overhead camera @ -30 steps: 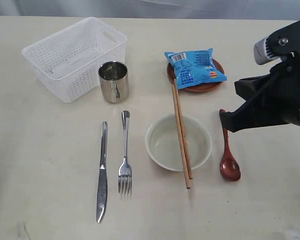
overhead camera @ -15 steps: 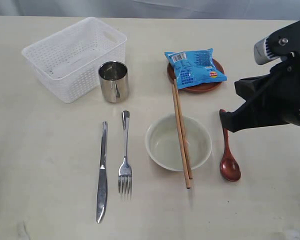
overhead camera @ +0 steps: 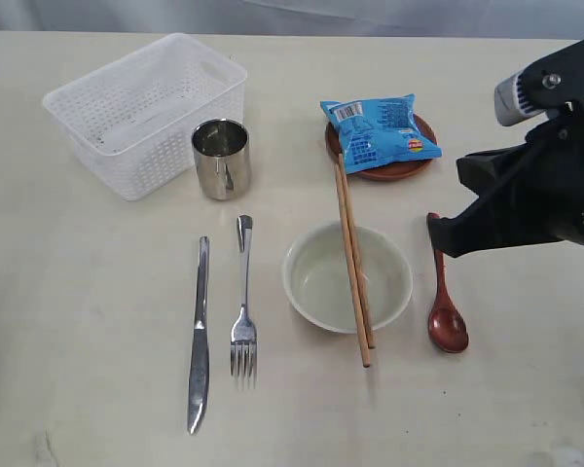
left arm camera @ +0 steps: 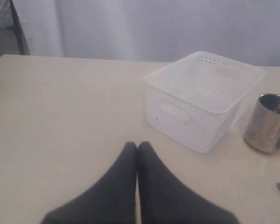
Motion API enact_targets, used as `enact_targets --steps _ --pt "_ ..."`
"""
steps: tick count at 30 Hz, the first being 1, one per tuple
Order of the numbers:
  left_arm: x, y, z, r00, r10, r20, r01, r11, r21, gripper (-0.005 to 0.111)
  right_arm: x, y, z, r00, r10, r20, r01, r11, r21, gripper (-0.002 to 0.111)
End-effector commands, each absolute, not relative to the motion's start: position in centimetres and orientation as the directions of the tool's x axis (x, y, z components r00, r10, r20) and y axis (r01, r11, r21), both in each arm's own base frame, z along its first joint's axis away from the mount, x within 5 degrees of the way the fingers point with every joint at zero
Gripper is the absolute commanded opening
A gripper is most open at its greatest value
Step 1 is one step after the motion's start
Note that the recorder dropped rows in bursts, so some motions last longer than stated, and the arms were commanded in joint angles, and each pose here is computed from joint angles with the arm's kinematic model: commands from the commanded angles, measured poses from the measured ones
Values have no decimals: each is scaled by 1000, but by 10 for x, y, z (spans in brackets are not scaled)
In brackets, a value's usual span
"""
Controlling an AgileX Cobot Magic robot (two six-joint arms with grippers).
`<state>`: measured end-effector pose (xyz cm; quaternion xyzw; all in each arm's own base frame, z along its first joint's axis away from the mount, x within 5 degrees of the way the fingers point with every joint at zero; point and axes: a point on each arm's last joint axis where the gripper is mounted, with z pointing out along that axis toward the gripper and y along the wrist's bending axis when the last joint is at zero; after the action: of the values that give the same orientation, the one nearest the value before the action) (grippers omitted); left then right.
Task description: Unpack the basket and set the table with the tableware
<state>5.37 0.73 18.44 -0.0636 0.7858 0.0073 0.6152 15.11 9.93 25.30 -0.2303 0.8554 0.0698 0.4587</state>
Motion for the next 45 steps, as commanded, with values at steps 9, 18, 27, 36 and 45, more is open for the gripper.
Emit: enact_targets --steps 9,18,27,36,45 --pt "54 7 183 -239 -93 -967 -102 992 -71 0 133 26 262 -459 74 -886 -57 992 112 0" --pt "54 7 183 -239 -93 -967 -102 992 -71 0 66 -21 234 -189 169 -967 278 954 112 0" --pt "54 7 183 -239 -93 -967 -102 992 -71 0 47 -21 231 -69 114 -991 283 955 90 0" --pt "54 7 183 -237 -93 -967 -102 992 -71 0 50 -16 207 -206 44 -978 221 975 -3 0" --pt "54 7 183 -237 -93 -967 -102 992 -71 0 54 -11 183 -263 -40 -964 167 982 -87 0"
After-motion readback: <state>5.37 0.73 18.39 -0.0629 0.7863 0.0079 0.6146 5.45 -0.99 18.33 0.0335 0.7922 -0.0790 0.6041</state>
